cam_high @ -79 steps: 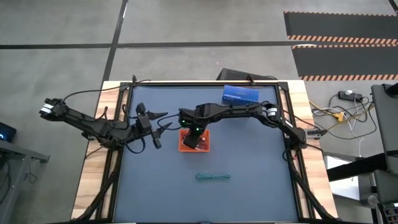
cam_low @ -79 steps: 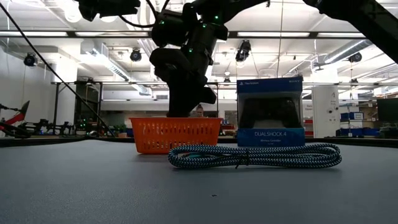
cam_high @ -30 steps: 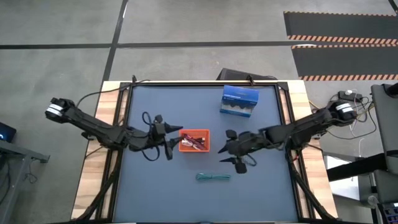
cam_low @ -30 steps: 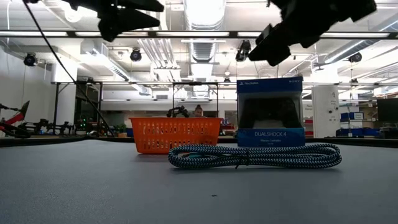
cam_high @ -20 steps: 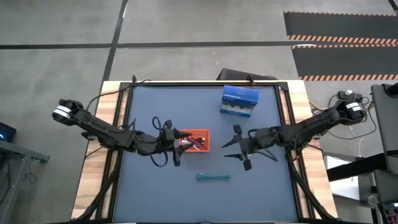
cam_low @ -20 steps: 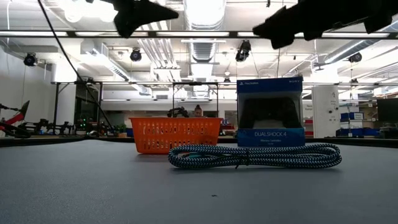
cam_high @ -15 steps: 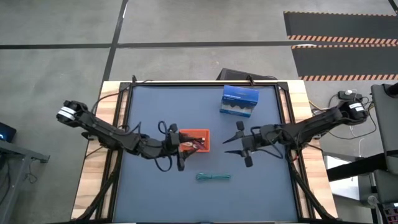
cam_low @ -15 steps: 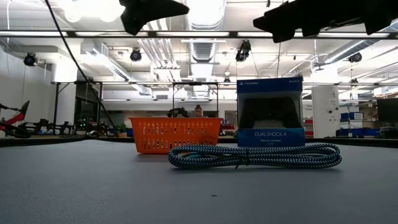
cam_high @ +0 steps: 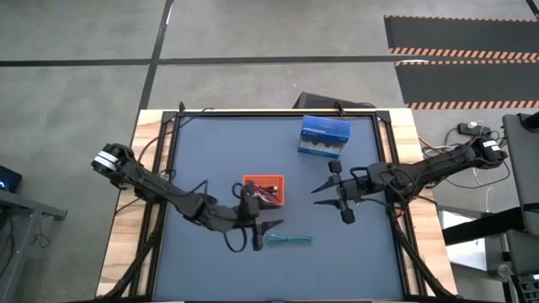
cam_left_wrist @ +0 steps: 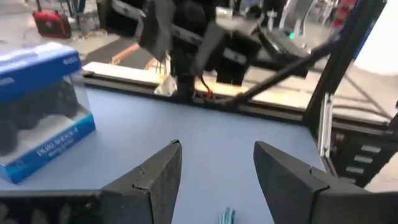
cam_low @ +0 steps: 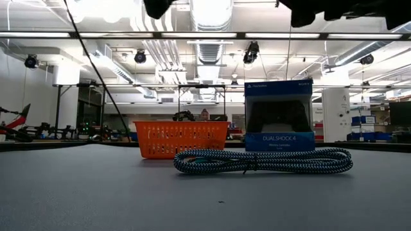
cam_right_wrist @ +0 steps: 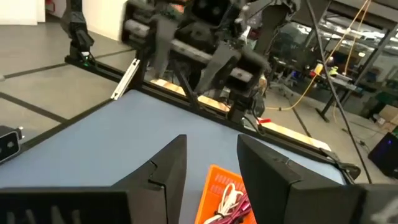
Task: Pick and place USB-C Cables
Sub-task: Put the blue charger cable into the orange bin
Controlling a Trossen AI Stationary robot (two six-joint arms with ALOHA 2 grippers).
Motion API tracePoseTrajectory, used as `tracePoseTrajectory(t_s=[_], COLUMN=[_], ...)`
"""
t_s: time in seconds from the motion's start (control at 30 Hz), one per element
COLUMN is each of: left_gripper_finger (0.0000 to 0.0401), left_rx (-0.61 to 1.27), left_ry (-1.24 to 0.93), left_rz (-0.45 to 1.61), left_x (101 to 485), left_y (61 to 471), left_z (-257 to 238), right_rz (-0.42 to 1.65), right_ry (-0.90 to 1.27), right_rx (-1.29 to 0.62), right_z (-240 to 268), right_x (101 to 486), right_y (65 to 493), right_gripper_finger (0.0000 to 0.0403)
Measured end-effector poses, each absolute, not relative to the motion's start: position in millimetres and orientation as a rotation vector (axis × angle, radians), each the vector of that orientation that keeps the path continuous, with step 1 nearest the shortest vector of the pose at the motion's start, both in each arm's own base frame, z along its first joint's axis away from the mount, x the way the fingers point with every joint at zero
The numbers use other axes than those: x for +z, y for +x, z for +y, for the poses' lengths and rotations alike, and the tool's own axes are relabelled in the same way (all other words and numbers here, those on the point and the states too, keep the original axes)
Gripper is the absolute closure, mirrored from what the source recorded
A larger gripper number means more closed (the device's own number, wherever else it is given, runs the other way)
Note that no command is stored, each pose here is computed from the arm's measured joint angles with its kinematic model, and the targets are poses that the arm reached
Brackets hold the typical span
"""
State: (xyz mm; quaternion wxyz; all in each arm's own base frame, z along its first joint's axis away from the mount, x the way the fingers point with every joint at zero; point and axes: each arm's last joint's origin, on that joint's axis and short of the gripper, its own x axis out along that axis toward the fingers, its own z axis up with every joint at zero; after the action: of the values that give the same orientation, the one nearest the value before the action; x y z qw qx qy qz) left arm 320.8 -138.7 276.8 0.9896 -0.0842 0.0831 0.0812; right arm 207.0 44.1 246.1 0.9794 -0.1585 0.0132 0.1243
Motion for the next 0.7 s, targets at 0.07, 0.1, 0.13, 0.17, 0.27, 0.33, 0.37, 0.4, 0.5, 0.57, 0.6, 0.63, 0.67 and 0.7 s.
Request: tracePoseTrajectory(t_s=[0.07, 0.1, 0.13, 0.17, 0.27, 0.33, 0.37, 0.4, 0.5, 0.57, 0.6, 0.63, 0.67, 0.7], left_gripper_finger=[0.0216, 0.0216, 0.0216, 0.0216, 0.0216, 0.0216, 0.0216, 0.0216, 0.0216, 0.0216, 0.0216, 0.0216, 0.0216, 0.0216], left_rx=[0.160, 0.156, 0.148, 0.148, 0.131, 0.125, 0.122, 0.125, 0.112, 0.108, 0.108, 0.110, 0.111, 0.117], left_ry=[-0.164, -0.156, -0.150, -0.141, -0.133, -0.131, -0.129, -0.120, -0.107, -0.096, -0.093, -0.095, -0.094, -0.100], left_rz=[0.218, 0.248, 0.282, 0.321, 0.427, 0.482, 0.508, 0.533, 0.575, 0.600, 0.607, 0.611, 0.623, 0.632], left_x=[273, 271, 269, 264, 257, 254, 251, 247, 233, 224, 220, 216, 212, 208], left_y=[330, 334, 338, 342, 350, 356, 358, 360, 366, 369, 371, 372, 373, 375], left_z=[-144, -147, -150, -153, -160, -164, -165, -166, -172, -174, -175, -176, -177, -178], right_rz=[0.020, 0.017, 0.010, 0.009, 0.010, 0.005, 0.001, -0.007, -0.023, -0.034, -0.032, -0.033, -0.037, -0.035], right_ry=[-0.318, -0.317, -0.315, -0.314, -0.313, -0.308, -0.304, -0.298, -0.287, -0.283, -0.279, -0.274, -0.270, -0.269], right_rx=[0.249, 0.250, 0.258, 0.267, 0.271, 0.269, 0.264, 0.260, 0.257, 0.256, 0.256, 0.256, 0.255, 0.255], right_z=[43, 43, 43, 43, 42, 41, 41, 41, 40, 40, 39, 39, 39, 38], right_x=[246, 246, 246, 244, 240, 239, 239, 240, 240, 240, 239, 238, 238, 236], right_y=[204, 202, 200, 198, 193, 190, 189, 189, 186, 184, 182, 181, 180, 178], right_gripper_finger=[0.0272, 0.0274, 0.0275, 0.0276, 0.0278, 0.0277, 0.0276, 0.0276, 0.0276, 0.0278, 0.0279, 0.0280, 0.0282, 0.0282])
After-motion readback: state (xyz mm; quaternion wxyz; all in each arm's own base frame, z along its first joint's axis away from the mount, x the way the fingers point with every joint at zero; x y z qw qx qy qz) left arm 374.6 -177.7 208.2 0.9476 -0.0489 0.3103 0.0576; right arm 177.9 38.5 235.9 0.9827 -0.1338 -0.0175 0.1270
